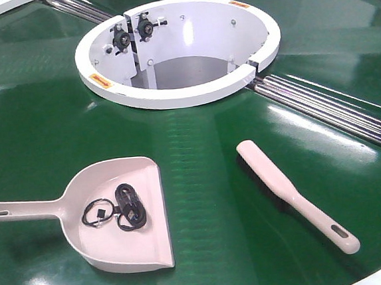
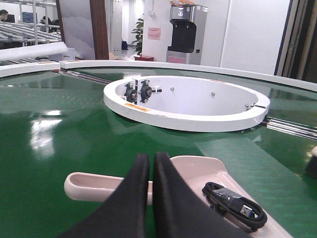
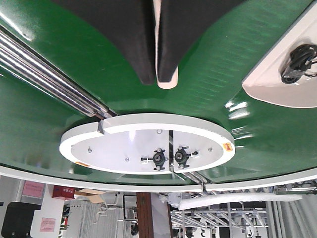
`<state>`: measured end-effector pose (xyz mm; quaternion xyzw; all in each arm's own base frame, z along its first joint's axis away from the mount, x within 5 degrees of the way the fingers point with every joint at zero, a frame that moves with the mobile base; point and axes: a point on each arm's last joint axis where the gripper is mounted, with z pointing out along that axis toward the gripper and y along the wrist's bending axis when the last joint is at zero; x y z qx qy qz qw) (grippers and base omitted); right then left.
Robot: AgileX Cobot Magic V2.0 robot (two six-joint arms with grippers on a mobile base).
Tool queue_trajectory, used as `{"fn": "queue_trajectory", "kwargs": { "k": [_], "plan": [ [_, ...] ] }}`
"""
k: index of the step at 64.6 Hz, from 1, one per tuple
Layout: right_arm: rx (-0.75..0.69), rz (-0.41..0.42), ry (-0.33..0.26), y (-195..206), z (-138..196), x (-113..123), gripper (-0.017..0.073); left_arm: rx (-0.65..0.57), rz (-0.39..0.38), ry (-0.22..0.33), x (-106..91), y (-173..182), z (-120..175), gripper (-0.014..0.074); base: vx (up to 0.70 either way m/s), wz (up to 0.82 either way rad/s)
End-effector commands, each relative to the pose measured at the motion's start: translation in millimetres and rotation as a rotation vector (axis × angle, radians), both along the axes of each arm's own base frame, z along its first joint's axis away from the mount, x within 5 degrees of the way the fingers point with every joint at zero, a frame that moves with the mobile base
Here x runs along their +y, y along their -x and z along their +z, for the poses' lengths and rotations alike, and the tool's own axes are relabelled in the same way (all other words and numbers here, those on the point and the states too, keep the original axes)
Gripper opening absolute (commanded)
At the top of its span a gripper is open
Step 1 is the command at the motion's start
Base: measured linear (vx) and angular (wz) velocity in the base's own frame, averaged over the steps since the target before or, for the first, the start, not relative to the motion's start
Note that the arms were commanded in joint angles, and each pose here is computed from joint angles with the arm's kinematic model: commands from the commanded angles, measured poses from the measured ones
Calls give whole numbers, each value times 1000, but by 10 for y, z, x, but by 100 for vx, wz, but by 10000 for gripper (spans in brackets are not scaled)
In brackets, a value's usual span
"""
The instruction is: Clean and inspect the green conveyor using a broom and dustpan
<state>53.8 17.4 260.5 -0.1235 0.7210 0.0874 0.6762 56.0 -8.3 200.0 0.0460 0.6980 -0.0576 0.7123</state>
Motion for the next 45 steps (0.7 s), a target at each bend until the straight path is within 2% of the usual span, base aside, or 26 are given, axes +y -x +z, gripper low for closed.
{"fn": "queue_trajectory", "kwargs": {
  "k": [1,9,15,22,30,35,45],
  "plan": [
    [-83,-8,-27,1,150,-7,-8,-76,4,20,4,10,40,-6,0,0],
    [-84,-13,-20,0,150,-10,-8,-76,4,20,4,10,40,-6,0,0],
    [-98,-79,46,-15,134,-51,-8,-76,4,20,4,10,40,-6,0,0],
    [-124,-164,111,-73,-41,-95,-8,-76,4,20,4,10,40,-6,0,0],
    [-186,-172,127,-120,-295,-89,-8,-76,4,20,4,10,40,-6,0,0],
    [-201,-174,115,-105,-438,-90,-8,-76,4,20,4,10,40,-6,0,0],
    [-220,-223,9,-10,-507,-130,-8,-76,4,20,4,9,40,-6,0,0]
  ]
}}
